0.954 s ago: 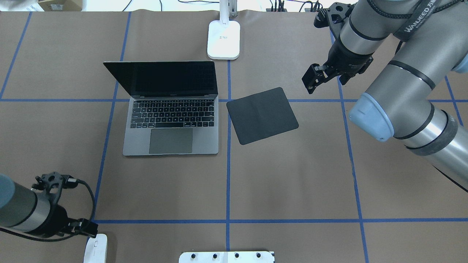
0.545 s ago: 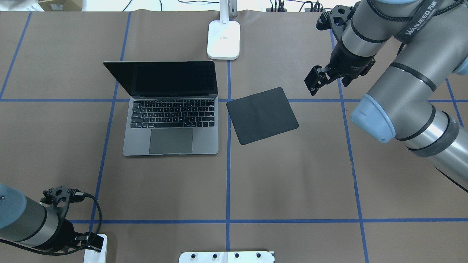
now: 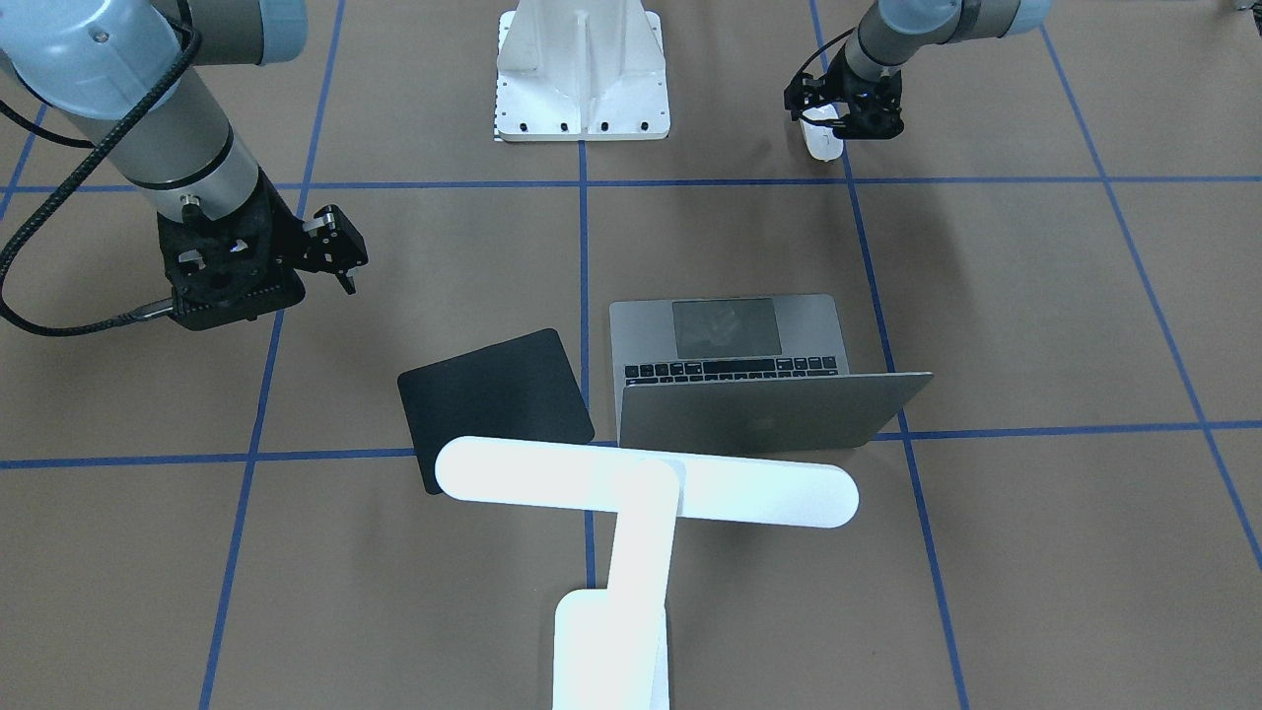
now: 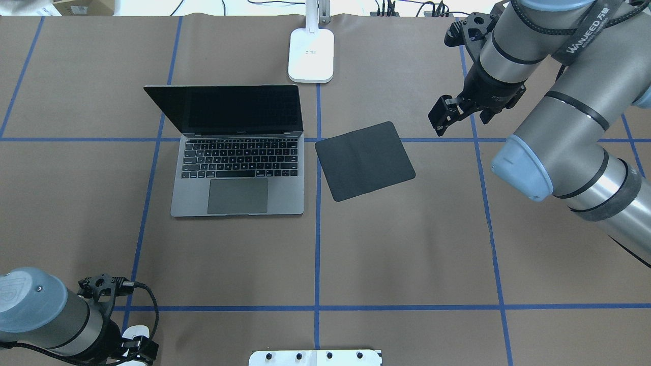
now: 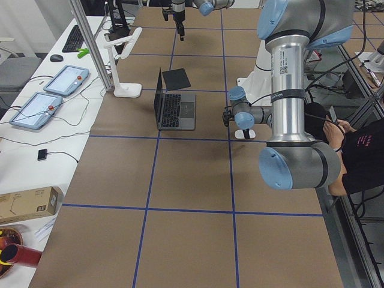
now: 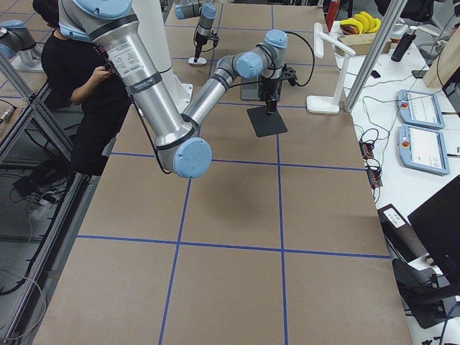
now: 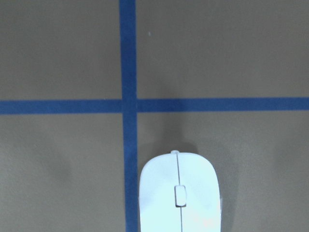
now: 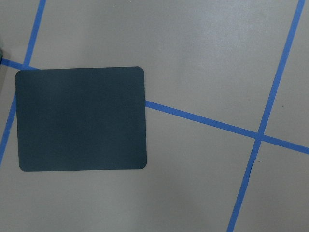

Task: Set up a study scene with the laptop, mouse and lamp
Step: 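Grasp the white mouse with the left gripper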

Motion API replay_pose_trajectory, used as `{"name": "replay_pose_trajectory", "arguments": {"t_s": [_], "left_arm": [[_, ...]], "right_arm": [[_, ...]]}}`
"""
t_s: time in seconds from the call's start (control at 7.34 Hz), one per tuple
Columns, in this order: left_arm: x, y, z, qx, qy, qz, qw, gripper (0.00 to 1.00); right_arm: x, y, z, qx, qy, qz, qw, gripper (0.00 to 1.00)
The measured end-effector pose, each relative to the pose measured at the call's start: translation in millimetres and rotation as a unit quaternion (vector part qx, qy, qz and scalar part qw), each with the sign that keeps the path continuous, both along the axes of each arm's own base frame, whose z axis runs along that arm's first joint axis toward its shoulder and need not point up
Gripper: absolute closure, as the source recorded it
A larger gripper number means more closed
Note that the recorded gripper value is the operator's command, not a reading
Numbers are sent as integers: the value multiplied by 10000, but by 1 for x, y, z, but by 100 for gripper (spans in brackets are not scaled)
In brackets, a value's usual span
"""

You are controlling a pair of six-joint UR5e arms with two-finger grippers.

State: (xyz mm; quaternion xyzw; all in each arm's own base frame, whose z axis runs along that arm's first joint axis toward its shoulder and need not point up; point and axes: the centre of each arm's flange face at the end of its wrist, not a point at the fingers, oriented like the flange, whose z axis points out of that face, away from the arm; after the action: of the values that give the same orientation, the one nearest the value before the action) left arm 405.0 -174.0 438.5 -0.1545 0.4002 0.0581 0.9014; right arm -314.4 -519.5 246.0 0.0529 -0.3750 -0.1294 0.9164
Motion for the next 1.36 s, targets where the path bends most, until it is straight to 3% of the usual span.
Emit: {"name": "replay_pose_trajectory", "arguments": {"t_s": [0.14, 0.54, 0.95, 1.36], "left_arm": [[2, 1, 0, 6, -6, 26, 10000, 12], [7, 3, 9, 128, -19, 197, 9997, 14], [11, 3, 12, 170, -15, 273, 9995, 29], [13, 2, 10, 176, 13, 275, 9995, 32]], "right_arm": [[0, 0, 1, -3, 3, -1, 10000, 1], [0, 0, 1, -5, 5, 1, 10000, 1], [0, 1, 1, -1, 5, 3, 10000, 1], [0, 1, 1, -7, 8, 1, 10000, 1]]}}
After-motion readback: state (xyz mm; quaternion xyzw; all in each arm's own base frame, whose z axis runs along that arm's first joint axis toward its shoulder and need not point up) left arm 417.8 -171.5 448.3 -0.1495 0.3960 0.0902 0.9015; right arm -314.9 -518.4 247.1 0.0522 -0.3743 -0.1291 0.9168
